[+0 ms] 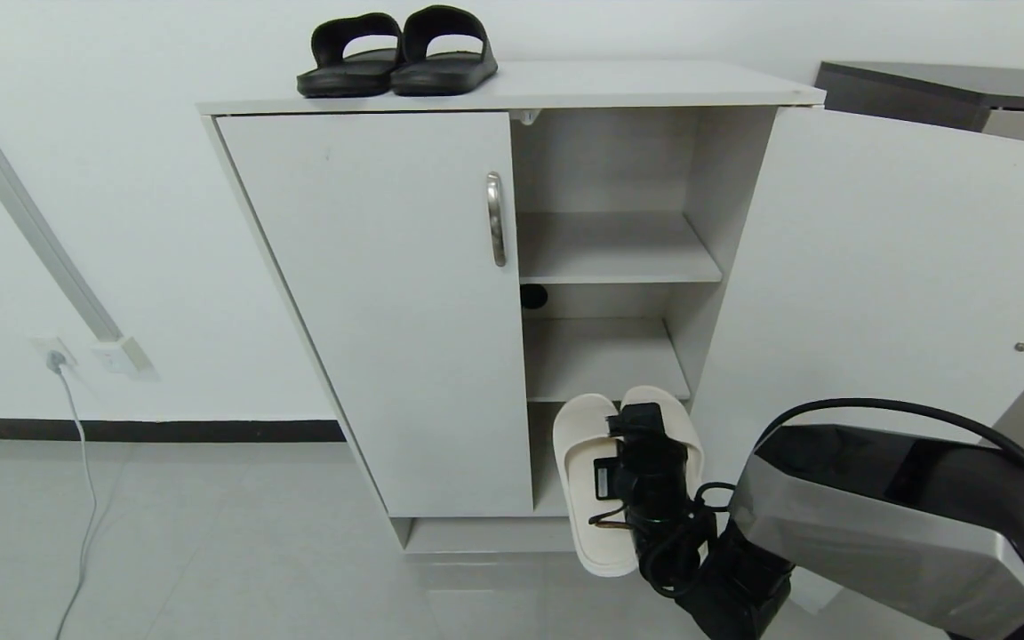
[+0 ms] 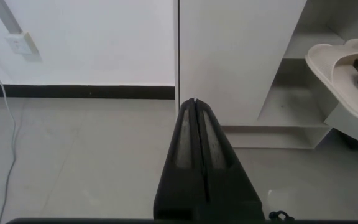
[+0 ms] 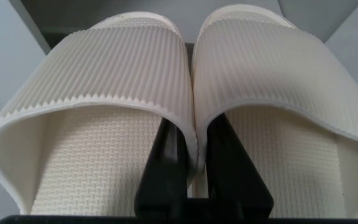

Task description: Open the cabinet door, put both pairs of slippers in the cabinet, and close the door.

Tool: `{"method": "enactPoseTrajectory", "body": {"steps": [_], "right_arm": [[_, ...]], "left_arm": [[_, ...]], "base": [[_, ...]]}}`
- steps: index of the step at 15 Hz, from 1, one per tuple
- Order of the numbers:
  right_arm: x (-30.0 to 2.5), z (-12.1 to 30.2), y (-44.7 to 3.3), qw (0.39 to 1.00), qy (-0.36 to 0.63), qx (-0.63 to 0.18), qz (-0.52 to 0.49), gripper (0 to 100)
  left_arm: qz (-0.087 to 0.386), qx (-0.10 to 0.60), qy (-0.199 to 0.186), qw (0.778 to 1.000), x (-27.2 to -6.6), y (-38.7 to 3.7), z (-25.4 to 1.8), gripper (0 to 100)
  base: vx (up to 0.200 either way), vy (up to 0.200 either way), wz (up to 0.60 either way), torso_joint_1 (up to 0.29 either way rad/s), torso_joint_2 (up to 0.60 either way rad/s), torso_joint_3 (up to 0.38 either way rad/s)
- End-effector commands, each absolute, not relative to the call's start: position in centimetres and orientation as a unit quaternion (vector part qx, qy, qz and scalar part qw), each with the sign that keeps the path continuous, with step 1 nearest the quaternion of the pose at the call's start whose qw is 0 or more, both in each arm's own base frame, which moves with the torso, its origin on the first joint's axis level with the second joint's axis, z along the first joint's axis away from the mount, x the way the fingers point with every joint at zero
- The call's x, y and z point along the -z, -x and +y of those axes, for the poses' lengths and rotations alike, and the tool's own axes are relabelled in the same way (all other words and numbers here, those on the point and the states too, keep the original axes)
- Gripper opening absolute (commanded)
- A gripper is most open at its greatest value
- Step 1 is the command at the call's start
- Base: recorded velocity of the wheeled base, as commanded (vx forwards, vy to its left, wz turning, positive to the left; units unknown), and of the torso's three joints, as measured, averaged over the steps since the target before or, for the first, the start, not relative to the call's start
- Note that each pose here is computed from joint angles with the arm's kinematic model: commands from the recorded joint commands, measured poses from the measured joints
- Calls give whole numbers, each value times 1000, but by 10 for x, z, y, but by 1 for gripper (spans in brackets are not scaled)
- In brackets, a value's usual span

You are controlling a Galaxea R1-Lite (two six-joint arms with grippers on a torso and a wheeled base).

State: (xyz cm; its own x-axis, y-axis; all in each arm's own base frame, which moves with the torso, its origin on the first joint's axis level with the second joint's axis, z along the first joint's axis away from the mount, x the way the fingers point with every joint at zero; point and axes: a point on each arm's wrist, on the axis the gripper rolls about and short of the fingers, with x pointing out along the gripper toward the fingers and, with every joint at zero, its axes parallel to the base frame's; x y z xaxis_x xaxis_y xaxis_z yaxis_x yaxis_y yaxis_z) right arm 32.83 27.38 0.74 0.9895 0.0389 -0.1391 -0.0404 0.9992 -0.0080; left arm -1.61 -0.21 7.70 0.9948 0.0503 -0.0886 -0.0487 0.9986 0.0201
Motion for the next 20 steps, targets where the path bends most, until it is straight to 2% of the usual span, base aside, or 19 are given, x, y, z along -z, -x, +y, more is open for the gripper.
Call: {"method": "enactPoseTrajectory", "body": {"steps": [1,9,14,20], "right_arm": [[-5,273,-329,997,6,-18,72,0],[2,272,-332,997,3,-18,76,0],[7,280,-359,997,-1,-16,78,0],[-5,294,-409,997,-5,-17,80,0]], "left_arm": [[45,-25,-9,999,-77,16,-2,0],[45,-25,-9,999,-77,16,-2,0],[45,-26,-8,999,-77,16,-2,0],[45,-26,-9,999,-77,16,-2,0]], "base": [[200,0,0,7,2,7],[200,0,0,1,3,4],[0,0,0,0,0,0],[0,0,0,0,0,0]]}}
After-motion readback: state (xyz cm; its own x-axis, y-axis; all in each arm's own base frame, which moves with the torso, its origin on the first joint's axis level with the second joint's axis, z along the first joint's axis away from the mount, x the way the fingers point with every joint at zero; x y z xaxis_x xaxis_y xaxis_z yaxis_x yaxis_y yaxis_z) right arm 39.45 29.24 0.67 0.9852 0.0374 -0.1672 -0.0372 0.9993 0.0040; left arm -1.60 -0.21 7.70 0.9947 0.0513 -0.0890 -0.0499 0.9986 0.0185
